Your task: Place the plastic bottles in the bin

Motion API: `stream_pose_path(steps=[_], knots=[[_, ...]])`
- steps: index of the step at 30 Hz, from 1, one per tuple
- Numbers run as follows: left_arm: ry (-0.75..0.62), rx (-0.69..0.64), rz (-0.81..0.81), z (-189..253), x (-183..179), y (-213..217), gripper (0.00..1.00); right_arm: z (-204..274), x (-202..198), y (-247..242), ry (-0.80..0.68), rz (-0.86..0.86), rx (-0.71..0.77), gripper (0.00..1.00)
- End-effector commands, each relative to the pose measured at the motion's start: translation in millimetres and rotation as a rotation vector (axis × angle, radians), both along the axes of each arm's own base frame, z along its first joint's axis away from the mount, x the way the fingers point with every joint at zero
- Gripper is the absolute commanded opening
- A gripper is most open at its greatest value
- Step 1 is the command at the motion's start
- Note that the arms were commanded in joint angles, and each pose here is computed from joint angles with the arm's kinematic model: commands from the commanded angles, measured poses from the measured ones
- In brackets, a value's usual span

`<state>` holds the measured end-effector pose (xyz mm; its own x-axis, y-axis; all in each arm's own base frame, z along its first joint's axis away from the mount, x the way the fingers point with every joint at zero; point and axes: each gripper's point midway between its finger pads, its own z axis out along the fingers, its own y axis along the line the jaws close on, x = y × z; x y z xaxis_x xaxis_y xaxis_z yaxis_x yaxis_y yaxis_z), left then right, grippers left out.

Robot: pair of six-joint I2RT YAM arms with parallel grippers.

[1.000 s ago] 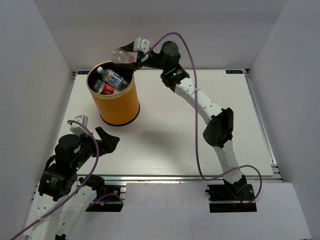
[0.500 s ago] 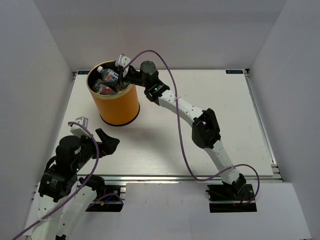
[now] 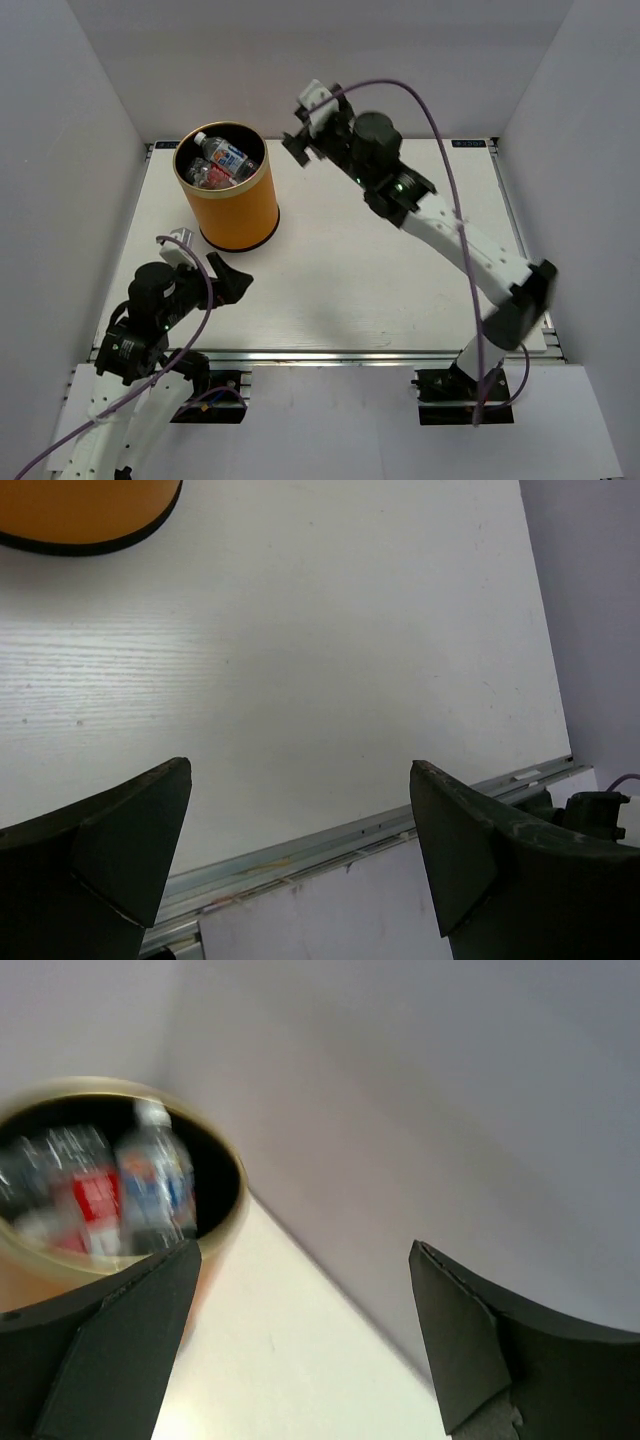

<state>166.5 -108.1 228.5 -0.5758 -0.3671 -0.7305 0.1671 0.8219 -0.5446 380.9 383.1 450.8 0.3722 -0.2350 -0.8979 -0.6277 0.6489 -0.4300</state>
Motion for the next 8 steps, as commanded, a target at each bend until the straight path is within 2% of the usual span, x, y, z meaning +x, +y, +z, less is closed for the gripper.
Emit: stream_pose_path(steps=[1, 2, 4, 5, 6, 8], knots=[[-0.071, -0.026, -0.07, 13.4, 11.3, -14.1, 1.0, -103.3, 1.9, -61.0, 0.109, -0.321, -0.216, 0.9], [-0.074, -0.017, -0.074, 12.9, 14.7, -14.8, 1.0, -80.4, -6.1, -79.2, 0.073, -0.353, -0.157, 0.9], [-0.092, -0.023, -0.103, 17.2, 18.0, -20.2, 1.0, -82.1, -24.4, -109.6, 0.087, -0.389, -0.147, 0.9], [-0.082, -0.016, -0.115, 12.6, 21.0, -22.4, 1.0, -113.0, -30.5, -115.5, 0.123, -0.384, -0.204, 0.9], [-0.099, -0.025, -0.127, 16.7, 23.8, -25.4, 1.0, -101.9, -41.6, -131.6, 0.111, -0.392, -0.189, 0.9], [-0.095, -0.015, -0.143, 12.7, 28.7, -29.6, 1.0, -140.5, -49.6, -144.3, 0.145, -0.4, -0.258, 0.9]])
